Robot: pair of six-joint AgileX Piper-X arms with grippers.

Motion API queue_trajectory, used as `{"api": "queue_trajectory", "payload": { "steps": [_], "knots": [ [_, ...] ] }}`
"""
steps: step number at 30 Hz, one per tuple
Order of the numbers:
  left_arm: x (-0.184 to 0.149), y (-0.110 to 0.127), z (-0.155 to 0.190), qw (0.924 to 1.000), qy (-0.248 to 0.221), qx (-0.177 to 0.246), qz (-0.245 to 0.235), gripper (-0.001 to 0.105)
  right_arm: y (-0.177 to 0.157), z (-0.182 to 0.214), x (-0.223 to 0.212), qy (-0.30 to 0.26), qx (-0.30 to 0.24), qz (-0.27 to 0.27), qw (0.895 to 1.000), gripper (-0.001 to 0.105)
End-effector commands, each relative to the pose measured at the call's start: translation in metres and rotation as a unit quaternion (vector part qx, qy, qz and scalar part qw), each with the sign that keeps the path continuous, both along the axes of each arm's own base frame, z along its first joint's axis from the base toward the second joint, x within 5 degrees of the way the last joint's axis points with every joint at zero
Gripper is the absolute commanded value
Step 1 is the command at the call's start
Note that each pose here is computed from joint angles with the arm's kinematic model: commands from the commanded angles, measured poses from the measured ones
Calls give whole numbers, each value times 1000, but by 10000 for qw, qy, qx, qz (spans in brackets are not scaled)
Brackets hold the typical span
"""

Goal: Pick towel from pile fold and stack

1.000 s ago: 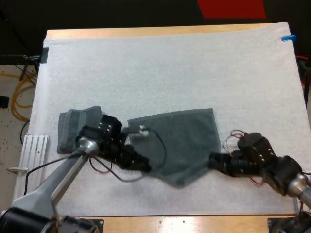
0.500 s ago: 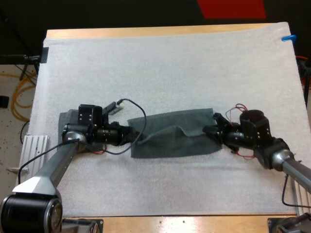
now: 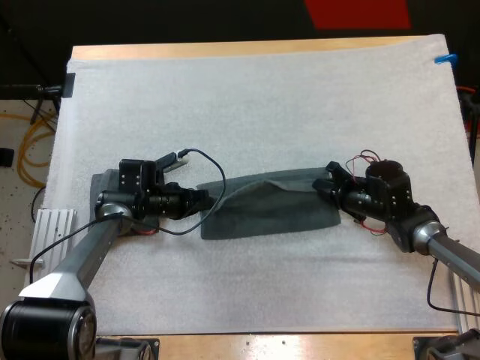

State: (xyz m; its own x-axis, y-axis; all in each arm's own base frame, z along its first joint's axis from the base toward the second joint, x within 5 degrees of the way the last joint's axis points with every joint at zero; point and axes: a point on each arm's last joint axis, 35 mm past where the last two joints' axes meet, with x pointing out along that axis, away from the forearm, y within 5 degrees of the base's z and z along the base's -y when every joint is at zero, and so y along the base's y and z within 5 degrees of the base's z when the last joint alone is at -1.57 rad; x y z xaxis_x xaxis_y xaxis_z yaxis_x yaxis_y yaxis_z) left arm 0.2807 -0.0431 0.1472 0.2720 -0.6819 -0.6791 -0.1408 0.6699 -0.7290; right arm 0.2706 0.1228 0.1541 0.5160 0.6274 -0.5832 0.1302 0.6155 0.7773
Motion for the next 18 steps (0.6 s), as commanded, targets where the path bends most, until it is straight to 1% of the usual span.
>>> {"api": "queue_trajectory", "payload": {
  "steps": [1,5,7,9,10,12,13,14,15,16,18],
  "knots": [
    [1,0,1,10000,-60,62,31,0,0,4,3,-128,18,-35,9999,0],
    [1,0,1,9999,-92,74,-2,0,0,4,3,-217,-58,44,9997,0],
    [1,0,1,9999,-92,74,-2,0,0,4,3,-305,-114,167,9993,3],
    [1,0,1,9999,-97,74,-2,2,0,4,3,-348,-140,227,9990,15],
    [1,0,2,9999,-118,61,-7,5,0,4,3,-372,-155,246,9989,22],
    [3,0,3,9997,-204,-69,-85,15,1,6,4,-544,-215,335,9977,45],
    [3,-1,4,9996,-234,-111,-106,18,1,7,5,-636,-229,367,9970,52],
    [4,-1,5,9994,-282,-158,-126,24,1,9,6,-811,-239,418,9955,65],
    [5,-1,6,9993,-313,-171,-133,29,2,11,8,-1003,-245,483,9935,73],
    [6,-1,7,9992,-328,-172,-133,31,3,15,9,-1206,-238,557,9908,76],
    [9,-1,11,9988,-433,-162,-164,35,5,24,13,-1520,-172,605,9864,76]
  ]
}}
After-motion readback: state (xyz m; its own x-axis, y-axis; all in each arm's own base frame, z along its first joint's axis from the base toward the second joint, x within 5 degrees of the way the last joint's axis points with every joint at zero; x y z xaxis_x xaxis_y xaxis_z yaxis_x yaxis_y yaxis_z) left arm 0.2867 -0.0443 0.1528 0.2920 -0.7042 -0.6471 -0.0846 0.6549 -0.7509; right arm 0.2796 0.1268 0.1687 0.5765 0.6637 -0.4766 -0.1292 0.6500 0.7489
